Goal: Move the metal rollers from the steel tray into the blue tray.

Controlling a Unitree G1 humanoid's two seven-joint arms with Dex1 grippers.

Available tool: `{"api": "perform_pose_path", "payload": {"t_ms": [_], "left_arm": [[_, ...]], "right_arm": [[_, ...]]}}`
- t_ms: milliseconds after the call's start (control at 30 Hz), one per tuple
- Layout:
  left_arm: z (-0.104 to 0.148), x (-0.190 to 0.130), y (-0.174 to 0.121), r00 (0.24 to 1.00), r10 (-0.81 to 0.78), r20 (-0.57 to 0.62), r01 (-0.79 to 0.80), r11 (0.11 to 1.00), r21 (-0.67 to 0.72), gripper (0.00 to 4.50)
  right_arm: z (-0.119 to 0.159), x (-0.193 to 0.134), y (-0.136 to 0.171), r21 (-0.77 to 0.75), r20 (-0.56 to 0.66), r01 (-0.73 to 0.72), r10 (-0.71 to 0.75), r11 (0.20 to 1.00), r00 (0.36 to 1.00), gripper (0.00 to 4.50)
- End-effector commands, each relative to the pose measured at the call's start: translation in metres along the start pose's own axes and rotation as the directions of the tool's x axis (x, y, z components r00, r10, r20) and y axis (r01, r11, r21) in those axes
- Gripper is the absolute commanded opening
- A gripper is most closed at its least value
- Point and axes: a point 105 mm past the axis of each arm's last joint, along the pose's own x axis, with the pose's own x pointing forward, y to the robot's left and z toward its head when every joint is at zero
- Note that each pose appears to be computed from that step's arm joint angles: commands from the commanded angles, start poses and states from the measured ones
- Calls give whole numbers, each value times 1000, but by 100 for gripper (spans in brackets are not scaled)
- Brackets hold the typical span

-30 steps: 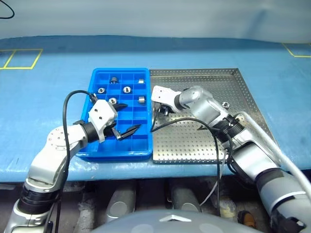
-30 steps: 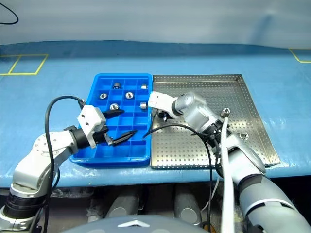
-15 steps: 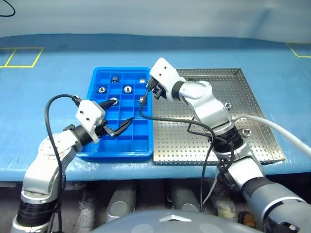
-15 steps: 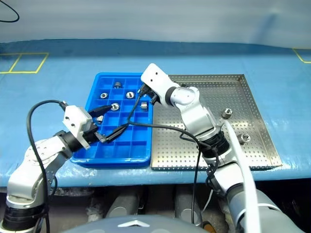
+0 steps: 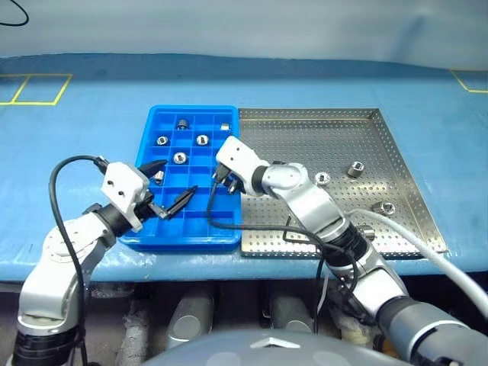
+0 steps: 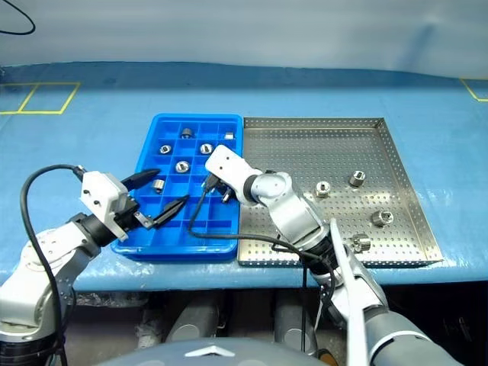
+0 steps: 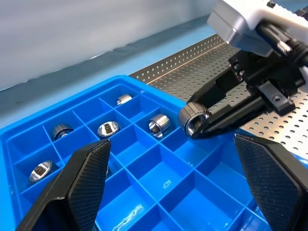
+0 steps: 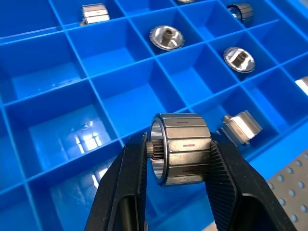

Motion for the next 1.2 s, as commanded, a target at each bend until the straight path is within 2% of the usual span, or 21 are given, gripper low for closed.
{"api": "perform_pose_path", "payload": {"t_ms": [33,300,667,833,900,1033,1200], "left_arm": [[12,1,-3,999,-13,40,11,999,41,450],[7,-2,-6,1000,-20,14,20,999,36,450],[4,-3,-9,1000,-14,10,14,1000,21,450],[6,2,-12,999,-34,21,34,999,18,450],[8,5,-13,998,-49,34,48,999,18,450],[18,17,-16,992,-111,64,109,993,36,450],[31,45,-16,970,-225,95,218,973,80,450]], "right_arm": [[25,1,-5,-10,88,28,-27,1000,996,132],[45,16,-3,-3,143,12,-11,1000,990,132],[16,44,3,57,73,-29,24,998,997,132],[12,46,-10,103,76,37,-45,994,996,296],[19,37,-20,123,111,67,-81,990,991,358],[33,2,-51,180,167,187,-217,966,962,358],[24,-66,-80,171,181,355,-383,919,906,358]]}}
